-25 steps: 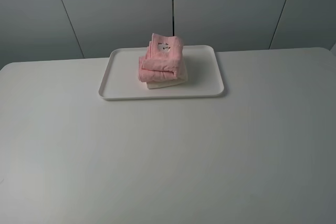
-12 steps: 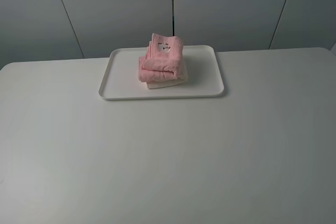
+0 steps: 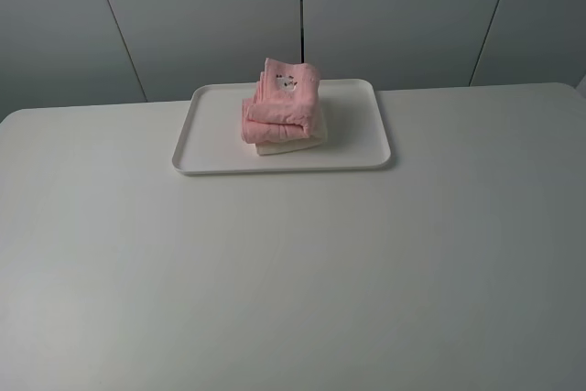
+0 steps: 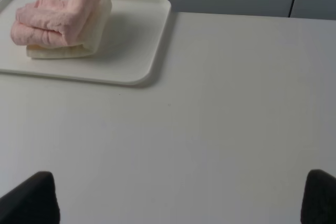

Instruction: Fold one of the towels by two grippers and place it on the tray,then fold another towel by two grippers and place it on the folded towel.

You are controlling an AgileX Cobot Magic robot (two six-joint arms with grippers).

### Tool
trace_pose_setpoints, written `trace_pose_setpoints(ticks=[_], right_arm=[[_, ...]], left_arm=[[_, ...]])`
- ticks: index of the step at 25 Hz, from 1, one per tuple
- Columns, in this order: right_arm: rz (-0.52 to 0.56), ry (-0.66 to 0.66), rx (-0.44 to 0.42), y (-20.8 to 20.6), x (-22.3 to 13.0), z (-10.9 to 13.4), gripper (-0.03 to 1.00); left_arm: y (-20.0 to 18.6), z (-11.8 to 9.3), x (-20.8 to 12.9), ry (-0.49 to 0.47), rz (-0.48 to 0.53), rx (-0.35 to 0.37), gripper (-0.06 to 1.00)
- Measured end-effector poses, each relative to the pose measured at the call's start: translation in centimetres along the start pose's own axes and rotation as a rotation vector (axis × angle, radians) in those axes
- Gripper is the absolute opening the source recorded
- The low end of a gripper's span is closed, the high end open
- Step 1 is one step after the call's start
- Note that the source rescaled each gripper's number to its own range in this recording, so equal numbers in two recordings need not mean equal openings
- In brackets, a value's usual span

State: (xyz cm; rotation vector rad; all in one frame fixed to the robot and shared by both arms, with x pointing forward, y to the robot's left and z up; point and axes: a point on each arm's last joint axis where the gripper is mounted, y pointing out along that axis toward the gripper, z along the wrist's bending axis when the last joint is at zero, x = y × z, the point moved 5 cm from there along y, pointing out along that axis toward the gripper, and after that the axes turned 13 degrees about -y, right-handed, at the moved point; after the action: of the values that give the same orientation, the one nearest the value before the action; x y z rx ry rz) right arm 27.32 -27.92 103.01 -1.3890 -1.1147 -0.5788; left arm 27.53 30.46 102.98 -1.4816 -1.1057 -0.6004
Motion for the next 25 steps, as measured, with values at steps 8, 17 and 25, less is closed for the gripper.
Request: trace_pose_setpoints(ticks=[8, 17, 25], right_arm=[[0.000, 0.000, 0.000, 0.00, 0.00, 0.00, 1.00], [0.000, 0.000, 0.000, 0.00, 0.00, 0.00, 1.00], [0.000, 0.001, 0.000, 0.00, 0.00, 0.00, 1.00]], left_arm=[[0.00, 0.00, 0.00, 0.000, 0.000, 0.000, 1.00], [0.00, 0.00, 0.00, 0.000, 0.000, 0.000, 1.00], [0.00, 0.00, 0.00, 0.000, 0.000, 0.000, 1.00]])
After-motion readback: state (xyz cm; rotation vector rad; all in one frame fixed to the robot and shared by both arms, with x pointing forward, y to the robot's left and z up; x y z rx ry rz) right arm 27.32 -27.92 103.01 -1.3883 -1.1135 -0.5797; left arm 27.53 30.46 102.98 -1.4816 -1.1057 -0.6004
